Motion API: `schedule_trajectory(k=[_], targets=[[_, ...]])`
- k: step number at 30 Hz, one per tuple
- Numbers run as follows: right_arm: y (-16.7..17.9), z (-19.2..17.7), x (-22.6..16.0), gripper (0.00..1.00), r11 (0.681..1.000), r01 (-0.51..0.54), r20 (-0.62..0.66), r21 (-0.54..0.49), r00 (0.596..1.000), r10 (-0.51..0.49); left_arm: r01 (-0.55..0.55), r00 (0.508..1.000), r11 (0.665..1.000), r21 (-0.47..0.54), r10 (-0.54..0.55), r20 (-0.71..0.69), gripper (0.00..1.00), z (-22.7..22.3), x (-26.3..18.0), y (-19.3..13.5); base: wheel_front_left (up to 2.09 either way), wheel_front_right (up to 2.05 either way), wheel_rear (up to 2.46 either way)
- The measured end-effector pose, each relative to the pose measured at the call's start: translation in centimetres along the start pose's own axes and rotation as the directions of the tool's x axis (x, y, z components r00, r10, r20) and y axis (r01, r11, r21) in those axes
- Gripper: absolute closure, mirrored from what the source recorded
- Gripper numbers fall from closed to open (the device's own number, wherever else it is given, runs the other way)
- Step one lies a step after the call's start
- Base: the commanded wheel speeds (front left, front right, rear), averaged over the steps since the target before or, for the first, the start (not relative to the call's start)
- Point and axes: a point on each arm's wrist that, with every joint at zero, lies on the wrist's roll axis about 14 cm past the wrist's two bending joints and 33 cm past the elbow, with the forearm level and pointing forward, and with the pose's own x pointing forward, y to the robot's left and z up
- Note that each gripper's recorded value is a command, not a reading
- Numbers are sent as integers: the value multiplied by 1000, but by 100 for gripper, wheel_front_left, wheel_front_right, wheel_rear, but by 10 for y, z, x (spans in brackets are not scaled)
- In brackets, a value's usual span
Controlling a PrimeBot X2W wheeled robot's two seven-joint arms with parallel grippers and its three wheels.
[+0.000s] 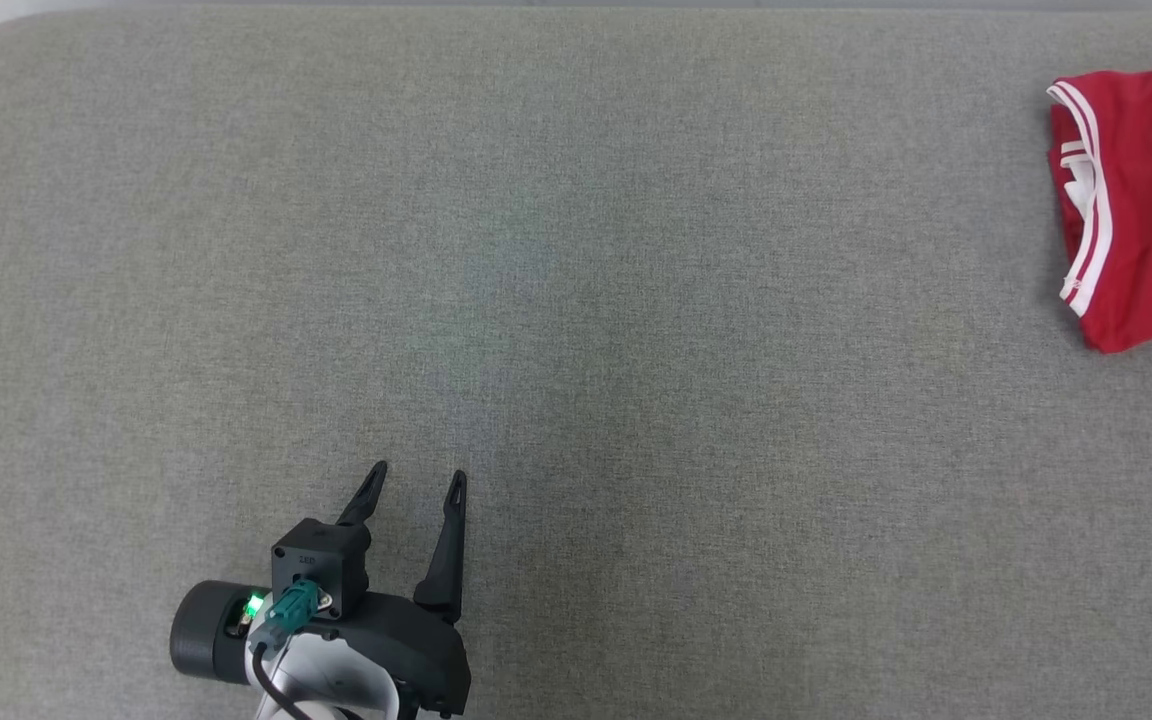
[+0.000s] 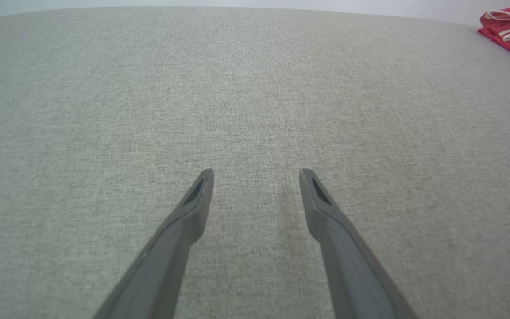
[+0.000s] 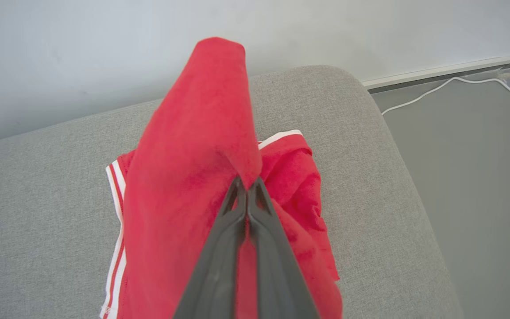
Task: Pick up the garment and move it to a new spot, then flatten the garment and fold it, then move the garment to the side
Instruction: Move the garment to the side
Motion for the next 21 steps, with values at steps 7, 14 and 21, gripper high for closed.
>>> schedule_trajectory(k=[7,14,21], targets=[[-9,3,3,56,998,47,13,-48,999,-46,-5,1000,1000,-1,5,-8,0,-3,0,1,0,0,0],[-17,3,-3,0,992,96,18,-80,995,-94,-7,1000,1000,3,7,-3,0,-1,-2,2,0,0,0],[-22,11,-18,0,989,119,54,-85,992,-114,-8,1000,1000,9,8,12,0,4,-5,2,0,0,0]])
